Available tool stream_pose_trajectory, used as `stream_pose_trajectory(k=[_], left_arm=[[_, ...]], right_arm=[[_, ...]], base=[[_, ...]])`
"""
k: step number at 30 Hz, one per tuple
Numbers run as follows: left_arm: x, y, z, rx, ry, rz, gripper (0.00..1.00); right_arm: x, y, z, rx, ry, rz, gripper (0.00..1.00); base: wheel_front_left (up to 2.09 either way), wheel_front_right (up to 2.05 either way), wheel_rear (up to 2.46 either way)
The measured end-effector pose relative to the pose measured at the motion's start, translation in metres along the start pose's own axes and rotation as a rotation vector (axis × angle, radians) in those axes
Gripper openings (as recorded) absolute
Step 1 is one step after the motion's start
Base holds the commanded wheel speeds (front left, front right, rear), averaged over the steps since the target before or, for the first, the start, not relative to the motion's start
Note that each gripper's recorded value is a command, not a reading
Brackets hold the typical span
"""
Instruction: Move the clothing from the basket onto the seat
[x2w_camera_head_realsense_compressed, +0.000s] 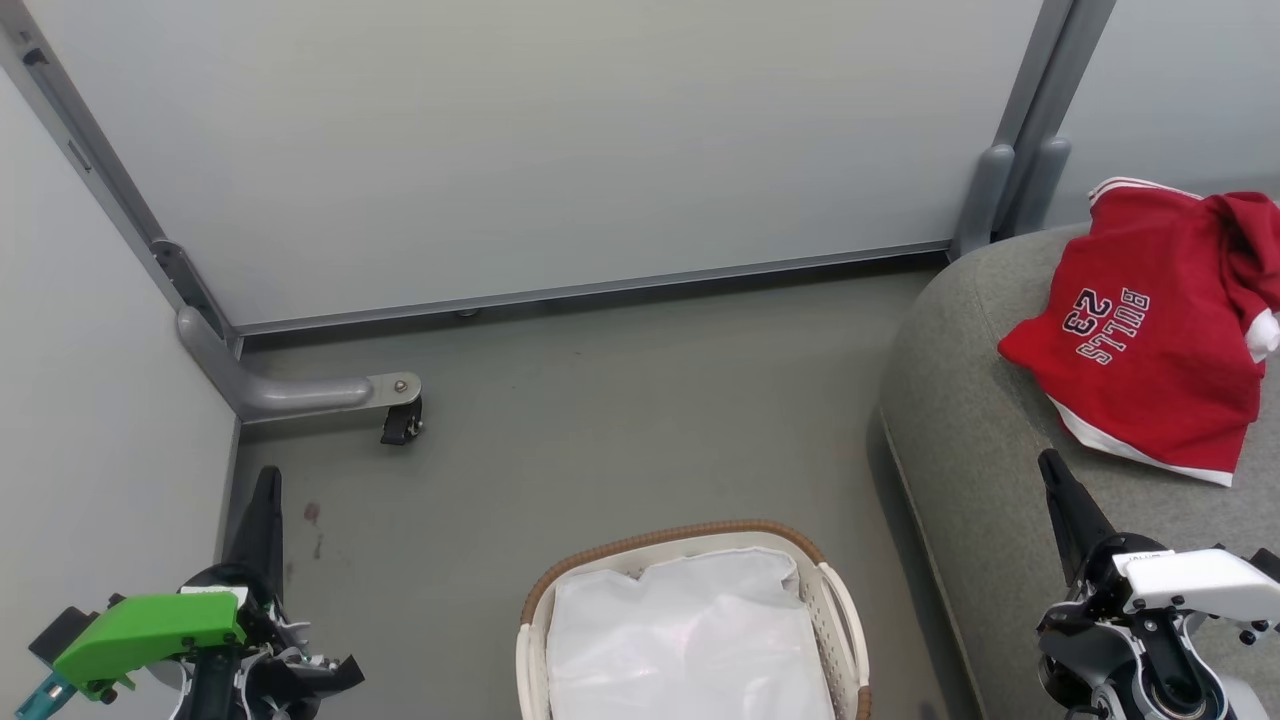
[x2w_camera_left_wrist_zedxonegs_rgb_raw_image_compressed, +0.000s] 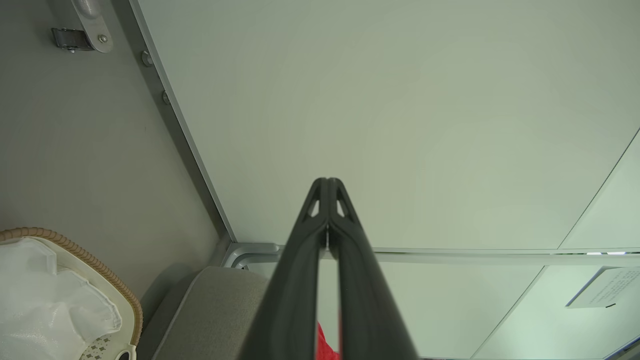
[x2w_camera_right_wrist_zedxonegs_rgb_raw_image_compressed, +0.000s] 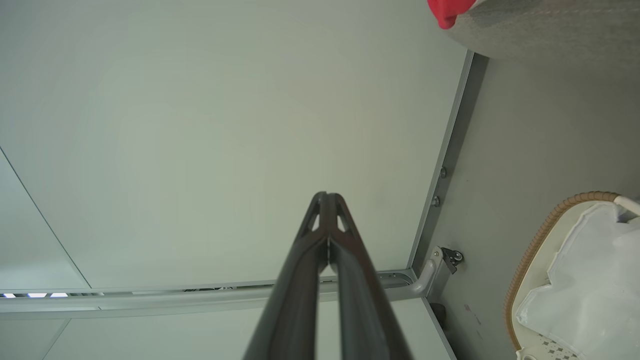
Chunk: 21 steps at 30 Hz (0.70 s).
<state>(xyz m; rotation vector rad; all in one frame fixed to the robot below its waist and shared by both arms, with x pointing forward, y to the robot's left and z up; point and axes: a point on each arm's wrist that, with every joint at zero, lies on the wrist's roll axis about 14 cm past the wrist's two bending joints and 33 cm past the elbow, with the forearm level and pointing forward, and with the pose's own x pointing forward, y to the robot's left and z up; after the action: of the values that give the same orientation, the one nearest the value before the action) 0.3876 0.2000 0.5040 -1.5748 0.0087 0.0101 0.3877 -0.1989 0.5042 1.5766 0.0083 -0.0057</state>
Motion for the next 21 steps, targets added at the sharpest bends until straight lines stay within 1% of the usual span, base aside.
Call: stream_pose_trajectory(k=[21], left_arm=[[0.0, 0.0, 0.0001, 0.0, 0.0, 0.0, 0.0]], right_arm=[[0.0, 0.0, 0.0001, 0.0, 0.0, 0.0, 0.0]], base=[[0.0, 0.0, 0.0]])
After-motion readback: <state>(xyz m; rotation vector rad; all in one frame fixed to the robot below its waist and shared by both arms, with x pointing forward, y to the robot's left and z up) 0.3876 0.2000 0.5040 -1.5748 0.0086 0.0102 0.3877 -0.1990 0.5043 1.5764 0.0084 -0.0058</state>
